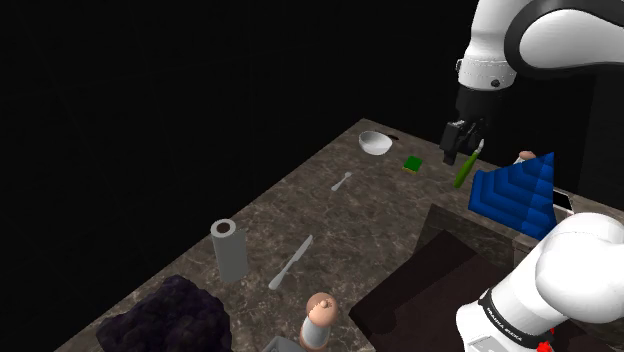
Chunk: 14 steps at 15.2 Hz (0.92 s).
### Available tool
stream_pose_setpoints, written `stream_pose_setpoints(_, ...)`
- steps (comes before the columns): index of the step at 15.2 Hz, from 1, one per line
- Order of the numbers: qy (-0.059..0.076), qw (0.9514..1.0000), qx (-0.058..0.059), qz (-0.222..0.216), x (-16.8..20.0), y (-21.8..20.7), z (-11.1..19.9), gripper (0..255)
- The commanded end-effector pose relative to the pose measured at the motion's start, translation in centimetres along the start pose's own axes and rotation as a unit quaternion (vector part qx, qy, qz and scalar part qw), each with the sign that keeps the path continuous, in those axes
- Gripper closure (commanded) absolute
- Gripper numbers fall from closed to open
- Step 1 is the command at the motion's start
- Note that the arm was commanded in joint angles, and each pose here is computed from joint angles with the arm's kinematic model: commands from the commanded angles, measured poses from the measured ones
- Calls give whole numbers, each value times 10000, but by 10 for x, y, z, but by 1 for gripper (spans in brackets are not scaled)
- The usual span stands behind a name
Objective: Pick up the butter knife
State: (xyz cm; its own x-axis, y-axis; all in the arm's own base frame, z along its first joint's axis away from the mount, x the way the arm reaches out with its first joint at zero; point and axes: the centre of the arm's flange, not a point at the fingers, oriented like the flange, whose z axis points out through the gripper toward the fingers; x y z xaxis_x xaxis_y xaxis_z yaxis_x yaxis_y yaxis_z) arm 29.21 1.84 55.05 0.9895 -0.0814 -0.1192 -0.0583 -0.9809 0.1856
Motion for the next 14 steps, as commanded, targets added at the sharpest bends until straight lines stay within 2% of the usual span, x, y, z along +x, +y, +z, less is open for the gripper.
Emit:
stream_pose_setpoints(1,0,10000,0,0,0,0,0,0)
stream_pose_setpoints(7,-14,9965,159,824,7,-57,49,0)
stream_pose_setpoints(10,-20,9921,239,1234,13,-85,73,0)
stream_pose_setpoints(14,-29,9835,344,1777,26,-122,105,0)
